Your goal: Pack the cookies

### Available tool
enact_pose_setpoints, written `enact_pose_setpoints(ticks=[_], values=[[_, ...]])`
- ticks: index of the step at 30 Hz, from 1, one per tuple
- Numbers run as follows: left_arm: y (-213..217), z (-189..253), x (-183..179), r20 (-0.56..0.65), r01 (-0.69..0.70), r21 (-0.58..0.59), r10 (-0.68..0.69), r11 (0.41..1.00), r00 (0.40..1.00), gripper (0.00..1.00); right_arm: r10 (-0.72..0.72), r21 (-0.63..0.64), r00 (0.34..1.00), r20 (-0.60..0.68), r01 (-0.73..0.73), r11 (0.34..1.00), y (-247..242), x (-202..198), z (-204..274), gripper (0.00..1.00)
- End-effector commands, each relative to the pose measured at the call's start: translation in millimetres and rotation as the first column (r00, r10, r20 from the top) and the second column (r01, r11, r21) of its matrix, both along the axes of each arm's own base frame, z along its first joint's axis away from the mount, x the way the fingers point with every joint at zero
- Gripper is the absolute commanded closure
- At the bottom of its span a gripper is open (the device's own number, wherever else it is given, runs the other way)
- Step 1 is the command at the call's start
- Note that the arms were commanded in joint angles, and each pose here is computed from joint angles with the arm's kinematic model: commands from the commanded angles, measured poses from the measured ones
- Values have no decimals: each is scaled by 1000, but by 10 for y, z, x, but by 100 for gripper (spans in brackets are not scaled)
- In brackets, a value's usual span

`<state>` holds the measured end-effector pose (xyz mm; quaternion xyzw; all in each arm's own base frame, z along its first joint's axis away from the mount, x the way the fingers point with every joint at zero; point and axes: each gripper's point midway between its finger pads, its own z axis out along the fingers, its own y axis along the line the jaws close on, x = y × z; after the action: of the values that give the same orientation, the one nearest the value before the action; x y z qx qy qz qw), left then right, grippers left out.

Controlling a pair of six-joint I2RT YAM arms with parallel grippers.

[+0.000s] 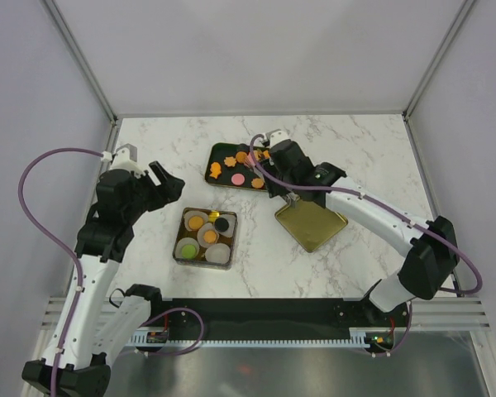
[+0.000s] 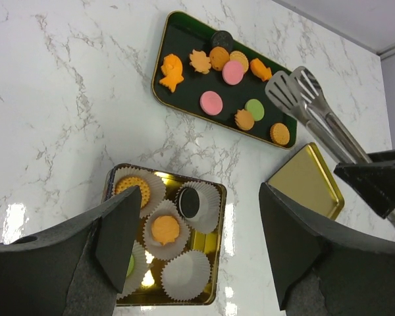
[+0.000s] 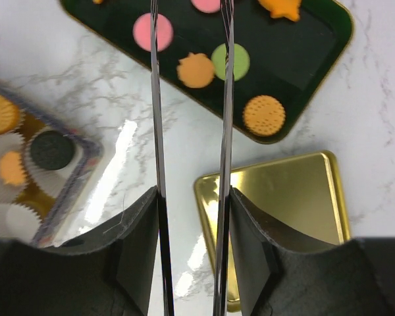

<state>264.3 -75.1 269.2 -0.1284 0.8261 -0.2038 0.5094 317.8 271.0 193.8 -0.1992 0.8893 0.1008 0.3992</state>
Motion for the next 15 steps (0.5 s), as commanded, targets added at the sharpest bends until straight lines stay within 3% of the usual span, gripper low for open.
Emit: enact_pose_setpoints(ticks=[1, 8, 15], values=[[33, -116, 54, -6, 6, 41, -5, 999, 1000, 20, -25, -49, 1000, -10, 24, 999, -167, 196, -137, 48], [60, -410, 81, -60, 0, 68, 4, 998, 998, 19, -28, -33, 998, -58, 26, 999, -173, 374, -313, 49], [82, -562, 76, -88, -3, 84, 11, 996, 996, 19, -1, -28, 991, -130, -2, 1000, -112, 290, -586, 50]])
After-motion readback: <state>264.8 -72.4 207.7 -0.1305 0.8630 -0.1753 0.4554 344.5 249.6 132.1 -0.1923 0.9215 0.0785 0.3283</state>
